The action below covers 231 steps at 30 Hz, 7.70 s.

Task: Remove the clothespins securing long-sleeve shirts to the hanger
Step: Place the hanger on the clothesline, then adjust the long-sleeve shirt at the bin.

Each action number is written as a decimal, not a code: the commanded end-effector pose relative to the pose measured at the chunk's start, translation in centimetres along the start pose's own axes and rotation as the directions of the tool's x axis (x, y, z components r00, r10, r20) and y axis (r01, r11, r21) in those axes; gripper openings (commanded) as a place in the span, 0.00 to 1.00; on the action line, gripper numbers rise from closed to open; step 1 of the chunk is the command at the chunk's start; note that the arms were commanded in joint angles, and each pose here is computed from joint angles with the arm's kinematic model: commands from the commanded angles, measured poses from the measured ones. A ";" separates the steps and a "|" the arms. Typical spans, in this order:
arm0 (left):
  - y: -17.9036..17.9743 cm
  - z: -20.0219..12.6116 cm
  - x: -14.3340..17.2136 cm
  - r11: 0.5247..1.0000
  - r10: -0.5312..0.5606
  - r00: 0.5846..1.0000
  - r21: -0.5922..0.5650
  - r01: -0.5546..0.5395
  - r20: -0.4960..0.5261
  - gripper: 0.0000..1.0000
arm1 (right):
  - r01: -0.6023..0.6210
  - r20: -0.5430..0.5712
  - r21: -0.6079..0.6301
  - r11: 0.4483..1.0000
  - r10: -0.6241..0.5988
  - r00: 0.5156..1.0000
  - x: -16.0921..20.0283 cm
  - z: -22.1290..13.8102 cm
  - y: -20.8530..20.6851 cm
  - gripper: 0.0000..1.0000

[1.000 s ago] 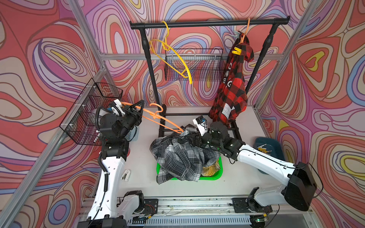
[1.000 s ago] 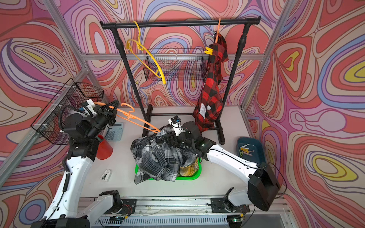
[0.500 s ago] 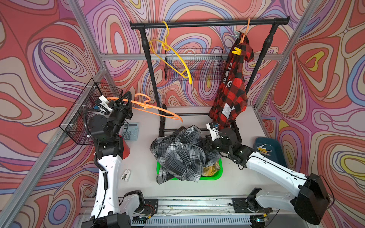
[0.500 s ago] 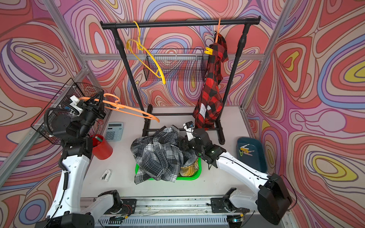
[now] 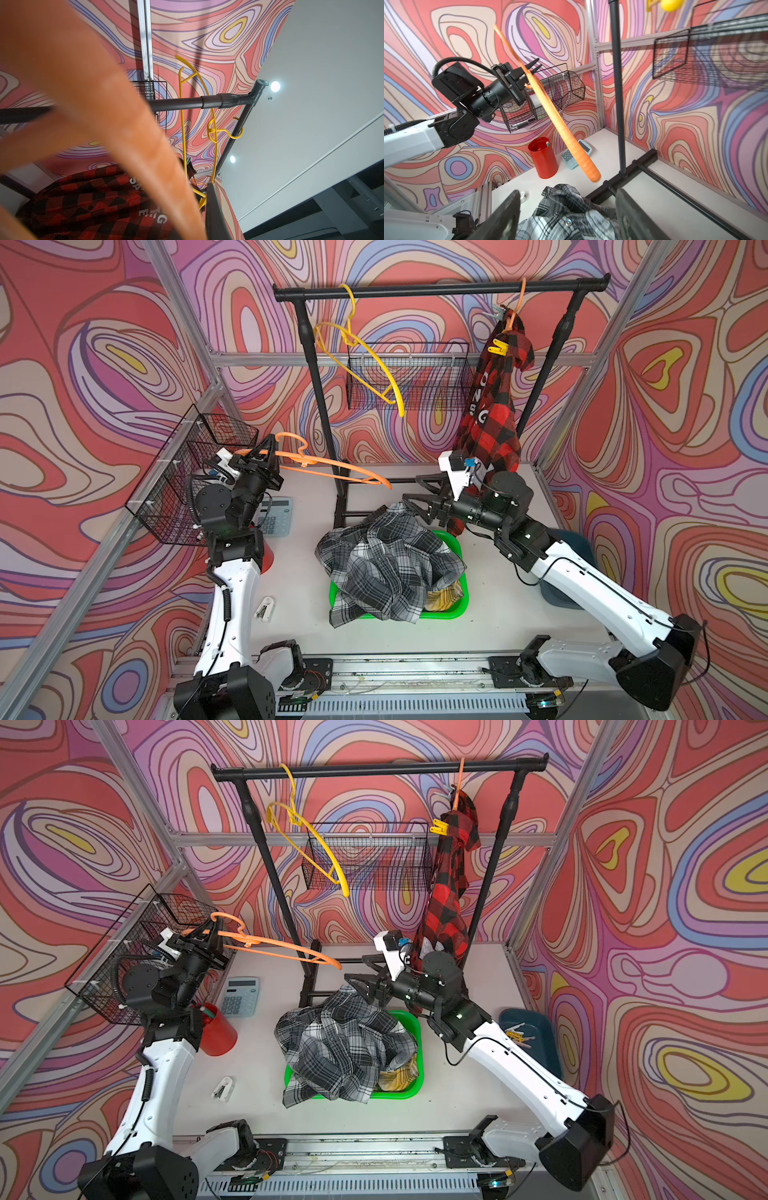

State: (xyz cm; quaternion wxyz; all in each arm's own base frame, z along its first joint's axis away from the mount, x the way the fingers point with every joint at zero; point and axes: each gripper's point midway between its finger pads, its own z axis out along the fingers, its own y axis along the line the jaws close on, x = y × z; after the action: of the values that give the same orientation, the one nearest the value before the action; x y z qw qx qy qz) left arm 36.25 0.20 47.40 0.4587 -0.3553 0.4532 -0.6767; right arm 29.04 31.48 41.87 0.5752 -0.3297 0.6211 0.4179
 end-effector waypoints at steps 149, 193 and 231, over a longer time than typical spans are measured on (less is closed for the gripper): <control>-2.8 -5.8 1.6 0.573 0.767 0.624 -0.278 -0.771 -0.149 1.00 | 0.021 0.072 0.495 0.869 -0.066 0.995 -16.3 0.2 -18.3 0.00; 27.4 -9.7 12.1 0.634 0.145 0.767 -0.536 -0.557 -0.625 1.00 | -0.242 -0.331 0.447 0.861 0.411 0.850 11.7 -0.2 -6.7 0.76; 38.3 -12.7 21.9 0.565 -0.023 0.524 -0.443 -0.696 -0.852 1.00 | -0.347 -0.229 0.845 0.407 0.861 0.454 38.0 -6.5 -9.5 0.74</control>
State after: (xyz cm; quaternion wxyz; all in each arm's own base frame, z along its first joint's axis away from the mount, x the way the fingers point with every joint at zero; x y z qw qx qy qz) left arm 29.58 -23.95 9.02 0.1540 -0.0777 0.8955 -0.4102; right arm 30.09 26.87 5.38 0.2041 0.0449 0.9432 0.2583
